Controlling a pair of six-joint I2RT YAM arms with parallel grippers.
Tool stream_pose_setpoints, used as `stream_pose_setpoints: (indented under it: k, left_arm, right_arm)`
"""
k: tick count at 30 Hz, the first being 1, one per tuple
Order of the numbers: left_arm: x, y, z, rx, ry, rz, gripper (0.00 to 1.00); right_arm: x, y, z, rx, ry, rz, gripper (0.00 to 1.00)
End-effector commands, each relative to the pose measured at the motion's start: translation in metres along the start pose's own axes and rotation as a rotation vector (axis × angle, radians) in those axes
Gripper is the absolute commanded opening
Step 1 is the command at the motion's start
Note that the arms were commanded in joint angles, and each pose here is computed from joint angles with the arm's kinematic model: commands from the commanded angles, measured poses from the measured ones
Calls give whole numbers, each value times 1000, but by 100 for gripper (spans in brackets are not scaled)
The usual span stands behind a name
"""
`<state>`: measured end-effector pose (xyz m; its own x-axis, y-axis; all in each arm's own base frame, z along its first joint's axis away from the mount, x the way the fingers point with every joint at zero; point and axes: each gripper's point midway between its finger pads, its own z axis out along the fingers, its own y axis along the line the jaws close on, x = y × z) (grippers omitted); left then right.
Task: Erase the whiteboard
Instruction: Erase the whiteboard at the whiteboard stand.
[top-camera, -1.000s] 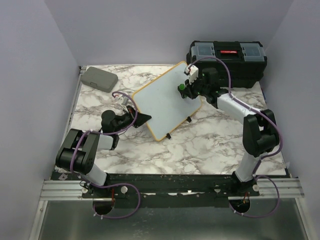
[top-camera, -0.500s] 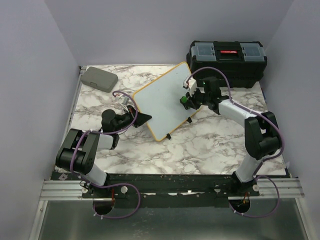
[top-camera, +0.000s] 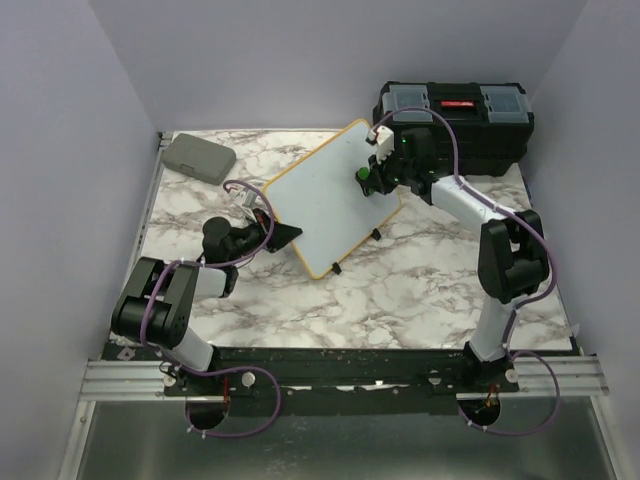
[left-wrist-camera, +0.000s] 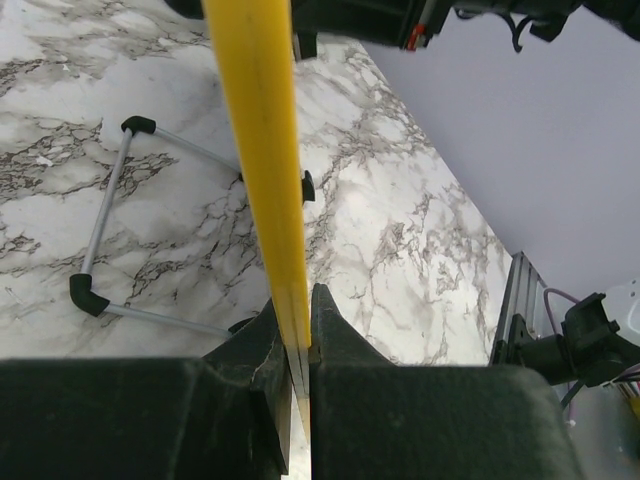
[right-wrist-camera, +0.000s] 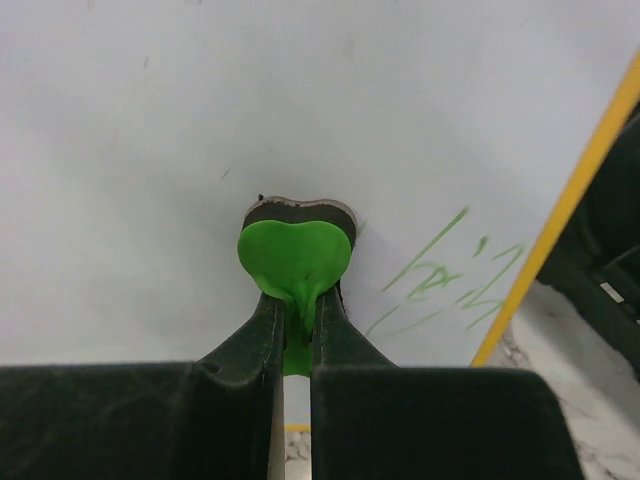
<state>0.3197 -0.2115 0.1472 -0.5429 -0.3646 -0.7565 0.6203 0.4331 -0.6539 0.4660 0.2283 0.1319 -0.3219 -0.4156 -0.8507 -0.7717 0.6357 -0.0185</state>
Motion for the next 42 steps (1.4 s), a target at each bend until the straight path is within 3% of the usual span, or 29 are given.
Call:
stream_pose_setpoints:
  k: [1,6,12,19,22,30,37,42]
  left_arm:
    - [8,-28,0,134,69,50,0]
    - [9,-27,0,133,71,48,0]
    - [9,-27,1,135,73,50,0]
    - [11,-26,1,134,76,51,0]
    - [10,-26,1,137,76,50,0]
    - [12,-26,1,136,86,47,0]
    - [12,-26,1,141,91,42,0]
    - [13,-26,1,141,92,42,0]
  right_arm:
    - [-22,-23,6,98,-29,102,1]
    - [-18,-27,7,118,8,152,1]
    - [41,9,8,-54,179,116,1]
    - [82,27,-4,-89,250,90,1]
    - [74,13,0,-19,235,105,1]
    - [2,-33,10,155,50,141,1]
    - [-33,-40,14,149,-29,150,1]
    - [-28,-24,24,46,-9,198,1]
